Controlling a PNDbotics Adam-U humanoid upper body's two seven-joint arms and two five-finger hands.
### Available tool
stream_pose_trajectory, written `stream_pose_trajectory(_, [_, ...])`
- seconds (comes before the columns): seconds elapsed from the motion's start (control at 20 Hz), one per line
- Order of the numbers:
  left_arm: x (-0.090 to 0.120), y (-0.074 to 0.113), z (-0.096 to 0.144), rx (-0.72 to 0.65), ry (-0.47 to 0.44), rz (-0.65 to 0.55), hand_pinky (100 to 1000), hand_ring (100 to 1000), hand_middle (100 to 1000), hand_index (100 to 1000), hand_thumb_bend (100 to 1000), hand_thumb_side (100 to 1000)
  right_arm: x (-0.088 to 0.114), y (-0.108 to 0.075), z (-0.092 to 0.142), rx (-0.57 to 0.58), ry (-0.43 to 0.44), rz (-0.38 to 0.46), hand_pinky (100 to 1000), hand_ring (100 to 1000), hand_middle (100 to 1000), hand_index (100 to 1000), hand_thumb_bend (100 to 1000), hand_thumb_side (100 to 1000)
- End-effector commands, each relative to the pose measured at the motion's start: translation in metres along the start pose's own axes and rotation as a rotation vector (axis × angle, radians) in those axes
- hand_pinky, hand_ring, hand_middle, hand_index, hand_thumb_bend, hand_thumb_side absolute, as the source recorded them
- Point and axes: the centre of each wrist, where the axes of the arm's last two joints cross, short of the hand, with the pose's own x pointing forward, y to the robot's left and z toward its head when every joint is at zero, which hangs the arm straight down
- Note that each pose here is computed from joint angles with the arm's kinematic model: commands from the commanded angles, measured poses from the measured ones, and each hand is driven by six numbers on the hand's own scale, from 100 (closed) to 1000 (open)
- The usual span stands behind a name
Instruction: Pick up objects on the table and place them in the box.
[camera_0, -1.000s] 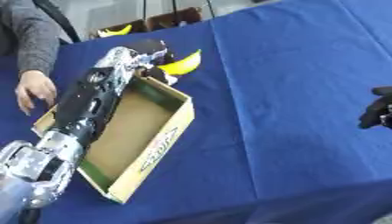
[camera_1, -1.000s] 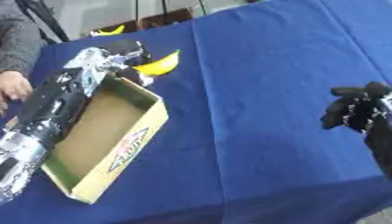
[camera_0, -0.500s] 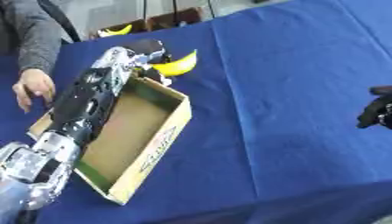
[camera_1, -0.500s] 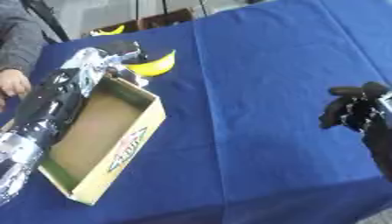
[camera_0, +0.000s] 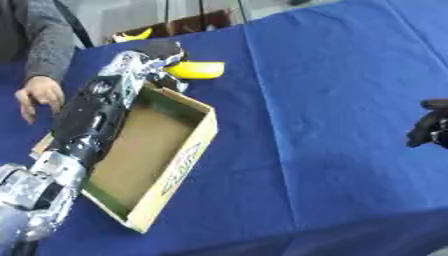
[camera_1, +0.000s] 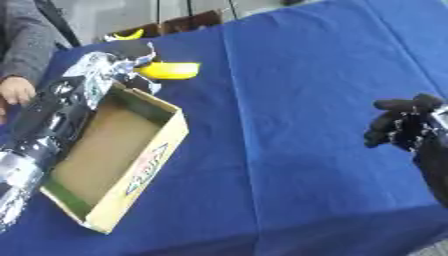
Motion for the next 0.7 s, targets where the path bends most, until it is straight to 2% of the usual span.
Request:
stream_pose_trajectory(0.05, [-0.009, 0.027, 0.006, 0.066, 0.013, -0.034, 354, 369, 392, 500, 100, 216, 0.006, -0.003, -0.001, -0.001, -0.022, 0.013, 563, 571, 535, 763, 100, 1000])
stream_pose_trajectory(0.7, [-0.012, 0.049, 0.014, 0.129, -0.02, 0.012, 333, 352, 378, 500, 100, 257, 0.004, -0.003, 0.001, -0.006, -0.018, 0.006, 563, 572, 534, 763, 100, 1000])
